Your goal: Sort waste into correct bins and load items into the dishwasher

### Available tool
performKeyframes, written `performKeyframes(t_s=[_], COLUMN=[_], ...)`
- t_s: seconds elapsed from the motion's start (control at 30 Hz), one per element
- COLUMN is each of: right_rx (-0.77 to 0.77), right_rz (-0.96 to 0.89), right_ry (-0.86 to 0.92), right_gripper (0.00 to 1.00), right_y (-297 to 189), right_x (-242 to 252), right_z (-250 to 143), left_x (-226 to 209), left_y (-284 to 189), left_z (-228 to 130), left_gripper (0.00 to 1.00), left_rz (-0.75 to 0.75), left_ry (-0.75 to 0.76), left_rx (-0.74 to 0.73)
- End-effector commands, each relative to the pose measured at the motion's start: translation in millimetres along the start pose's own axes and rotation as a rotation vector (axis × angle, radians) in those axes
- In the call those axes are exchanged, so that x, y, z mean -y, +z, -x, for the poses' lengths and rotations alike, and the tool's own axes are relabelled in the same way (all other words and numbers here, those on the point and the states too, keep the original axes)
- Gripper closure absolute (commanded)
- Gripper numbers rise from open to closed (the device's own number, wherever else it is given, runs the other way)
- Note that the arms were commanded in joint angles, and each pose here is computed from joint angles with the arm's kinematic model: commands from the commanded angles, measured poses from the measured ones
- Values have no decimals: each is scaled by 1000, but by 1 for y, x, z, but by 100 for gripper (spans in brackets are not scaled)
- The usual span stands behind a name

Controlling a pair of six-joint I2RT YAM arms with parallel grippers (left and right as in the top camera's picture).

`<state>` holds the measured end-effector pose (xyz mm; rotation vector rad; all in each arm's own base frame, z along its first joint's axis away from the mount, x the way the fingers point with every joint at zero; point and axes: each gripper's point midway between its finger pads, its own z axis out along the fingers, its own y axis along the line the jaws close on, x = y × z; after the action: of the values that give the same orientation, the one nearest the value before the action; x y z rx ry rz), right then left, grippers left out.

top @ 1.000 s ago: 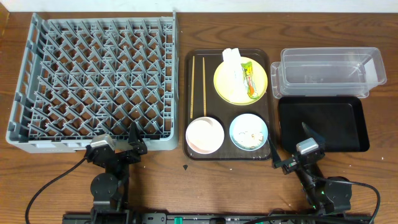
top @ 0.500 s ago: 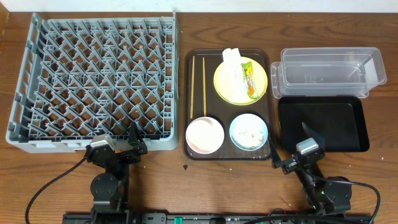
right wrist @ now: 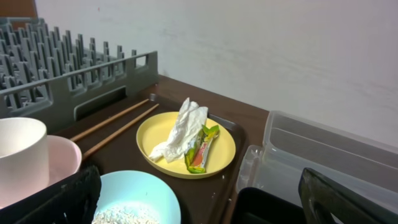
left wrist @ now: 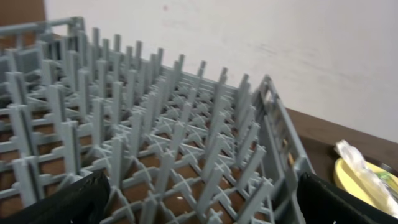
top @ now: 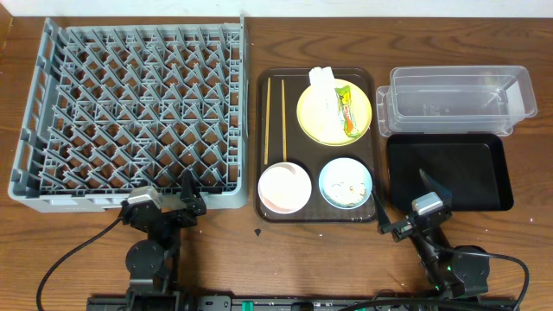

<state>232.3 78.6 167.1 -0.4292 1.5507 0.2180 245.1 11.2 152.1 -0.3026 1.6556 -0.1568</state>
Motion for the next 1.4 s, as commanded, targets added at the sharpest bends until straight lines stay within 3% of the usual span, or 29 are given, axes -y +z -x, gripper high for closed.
performKeyframes(t_s=[0.0,0.27,0.43,0.63,0.87,1.13,1.27,1.37], right_rx=[20,83,-9,-274,-540,-680,-800,-929], right_rz=[11,70,91,166,277,396,474,429], right_ry=[32,59,108,252,379,587,566,494], right_gripper=[1,1,1,1,1,1,1,5], right_y=[-1,-8,-4,30,70,103,107,109], right_x=[-2,-8,-3,3,2,-19,-52,-75], right_z=[4,55,95,137,159,133,107,77], left_x=[15,55,69,102,115,118,118,118], left_y=[0,-15,-21,-19,-17,-22,-22,-22], left_z=[-21,26,62,92,100,89,88,88], left_gripper=[4,4,4,3,4,2,2,2], left_rz=[-97,-277,-275,-325,-282,-284,-283,-283], left_ry=[9,8,6,-23,-74,-111,-112,-112], left_rx=[-80,-14,-84,-388,-695,-792,-798,-797])
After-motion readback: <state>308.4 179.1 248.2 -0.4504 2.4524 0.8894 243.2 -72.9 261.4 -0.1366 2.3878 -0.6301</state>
